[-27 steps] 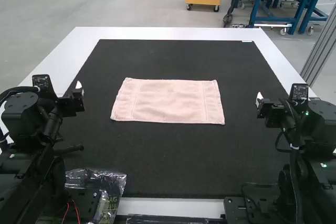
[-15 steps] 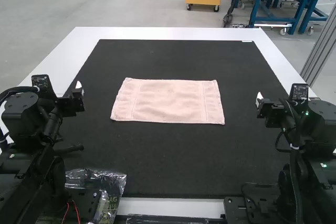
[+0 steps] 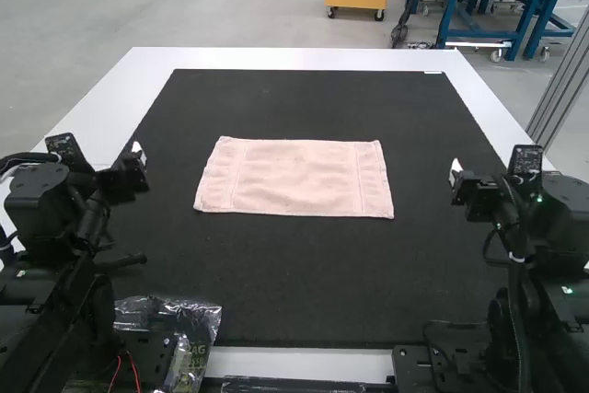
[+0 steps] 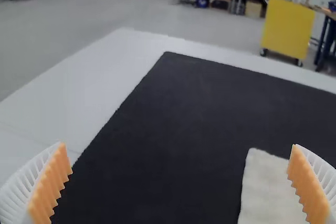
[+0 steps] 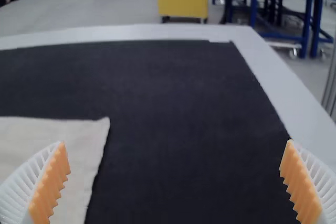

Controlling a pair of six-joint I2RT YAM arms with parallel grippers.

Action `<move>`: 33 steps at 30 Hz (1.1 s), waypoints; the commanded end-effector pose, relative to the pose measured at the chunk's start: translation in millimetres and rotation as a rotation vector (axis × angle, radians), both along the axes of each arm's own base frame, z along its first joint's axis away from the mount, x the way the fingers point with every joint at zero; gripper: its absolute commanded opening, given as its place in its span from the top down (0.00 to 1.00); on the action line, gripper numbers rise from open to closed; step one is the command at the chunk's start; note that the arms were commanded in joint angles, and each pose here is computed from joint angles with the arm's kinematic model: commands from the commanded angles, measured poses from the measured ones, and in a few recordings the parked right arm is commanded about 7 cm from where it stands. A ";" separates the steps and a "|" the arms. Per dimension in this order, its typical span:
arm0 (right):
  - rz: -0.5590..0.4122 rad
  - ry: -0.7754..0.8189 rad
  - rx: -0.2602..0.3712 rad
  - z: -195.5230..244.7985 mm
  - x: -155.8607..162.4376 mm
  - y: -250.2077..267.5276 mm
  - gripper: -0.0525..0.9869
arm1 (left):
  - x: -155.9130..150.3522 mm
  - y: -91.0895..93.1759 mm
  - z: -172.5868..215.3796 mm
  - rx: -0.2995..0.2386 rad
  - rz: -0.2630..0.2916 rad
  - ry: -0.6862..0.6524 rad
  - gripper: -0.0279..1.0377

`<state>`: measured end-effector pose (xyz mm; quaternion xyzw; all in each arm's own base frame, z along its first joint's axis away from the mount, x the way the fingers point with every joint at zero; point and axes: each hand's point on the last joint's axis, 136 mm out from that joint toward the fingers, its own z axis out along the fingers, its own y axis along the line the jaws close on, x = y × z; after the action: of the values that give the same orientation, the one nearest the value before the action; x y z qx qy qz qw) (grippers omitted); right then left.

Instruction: Fold the towel.

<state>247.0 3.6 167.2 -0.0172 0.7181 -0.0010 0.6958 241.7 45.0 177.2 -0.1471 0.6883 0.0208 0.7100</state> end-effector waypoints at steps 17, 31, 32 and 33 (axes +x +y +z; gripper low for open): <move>0.075 -0.279 -0.593 56.7 -7.2 23.4 0.06 | -2.2 -27.4 53.1 0.733 -0.067 -0.091 0.07; 0.137 0.058 0.004 121.6 81.4 23.5 0.06 | 60.6 -31.5 138.1 0.321 -0.193 0.001 0.07; 0.160 0.118 0.029 111.2 91.3 28.1 0.06 | 76.0 -30.5 125.1 0.285 -0.210 0.070 0.07; 0.167 0.178 0.054 99.1 100.9 30.5 0.06 | 89.5 -33.2 111.8 0.265 -0.244 0.126 0.07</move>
<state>327.8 27.0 286.8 -0.1070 0.7342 0.0071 0.6704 302.3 13.8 314.5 0.0722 0.6872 0.1037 0.7154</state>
